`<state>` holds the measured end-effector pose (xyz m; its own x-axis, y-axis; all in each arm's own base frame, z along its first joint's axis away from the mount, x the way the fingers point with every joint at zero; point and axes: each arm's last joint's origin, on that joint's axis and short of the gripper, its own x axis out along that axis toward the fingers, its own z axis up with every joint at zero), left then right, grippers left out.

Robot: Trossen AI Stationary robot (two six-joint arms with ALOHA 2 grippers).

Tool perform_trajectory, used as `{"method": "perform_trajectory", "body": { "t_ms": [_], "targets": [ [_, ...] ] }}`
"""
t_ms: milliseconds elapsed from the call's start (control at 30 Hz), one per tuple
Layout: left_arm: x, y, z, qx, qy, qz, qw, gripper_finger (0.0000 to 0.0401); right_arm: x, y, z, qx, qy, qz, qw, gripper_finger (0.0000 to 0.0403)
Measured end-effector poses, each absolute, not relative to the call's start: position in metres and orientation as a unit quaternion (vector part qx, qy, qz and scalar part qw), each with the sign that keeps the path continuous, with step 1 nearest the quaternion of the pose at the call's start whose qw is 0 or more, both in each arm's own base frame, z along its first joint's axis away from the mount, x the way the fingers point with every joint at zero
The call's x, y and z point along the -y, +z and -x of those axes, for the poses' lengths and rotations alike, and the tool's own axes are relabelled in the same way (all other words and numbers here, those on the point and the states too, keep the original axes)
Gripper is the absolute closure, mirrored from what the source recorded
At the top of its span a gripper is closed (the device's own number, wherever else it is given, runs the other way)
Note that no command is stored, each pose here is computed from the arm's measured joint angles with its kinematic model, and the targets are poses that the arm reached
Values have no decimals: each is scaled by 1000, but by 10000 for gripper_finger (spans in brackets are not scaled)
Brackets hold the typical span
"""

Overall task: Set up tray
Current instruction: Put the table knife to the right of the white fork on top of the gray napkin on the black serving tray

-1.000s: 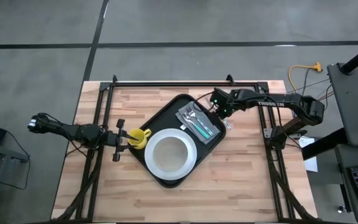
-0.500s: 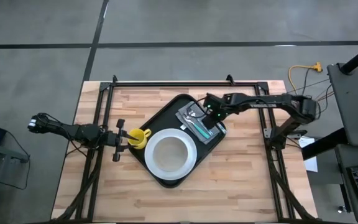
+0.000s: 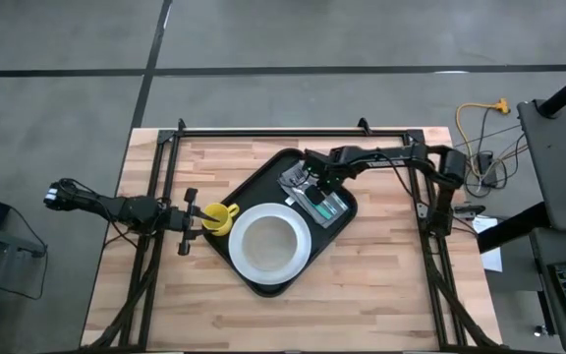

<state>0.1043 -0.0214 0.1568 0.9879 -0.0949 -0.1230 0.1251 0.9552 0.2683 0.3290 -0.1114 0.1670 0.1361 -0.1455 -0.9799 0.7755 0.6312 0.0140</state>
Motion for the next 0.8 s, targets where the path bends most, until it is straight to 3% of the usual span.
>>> {"method": "perform_trajectory", "body": {
  "t_ms": [800],
  "targets": [
    [21,157,-104,-55,-56,-139,987,300,115,138,-342,-587,-343,-278,679,377]
  ]
}}
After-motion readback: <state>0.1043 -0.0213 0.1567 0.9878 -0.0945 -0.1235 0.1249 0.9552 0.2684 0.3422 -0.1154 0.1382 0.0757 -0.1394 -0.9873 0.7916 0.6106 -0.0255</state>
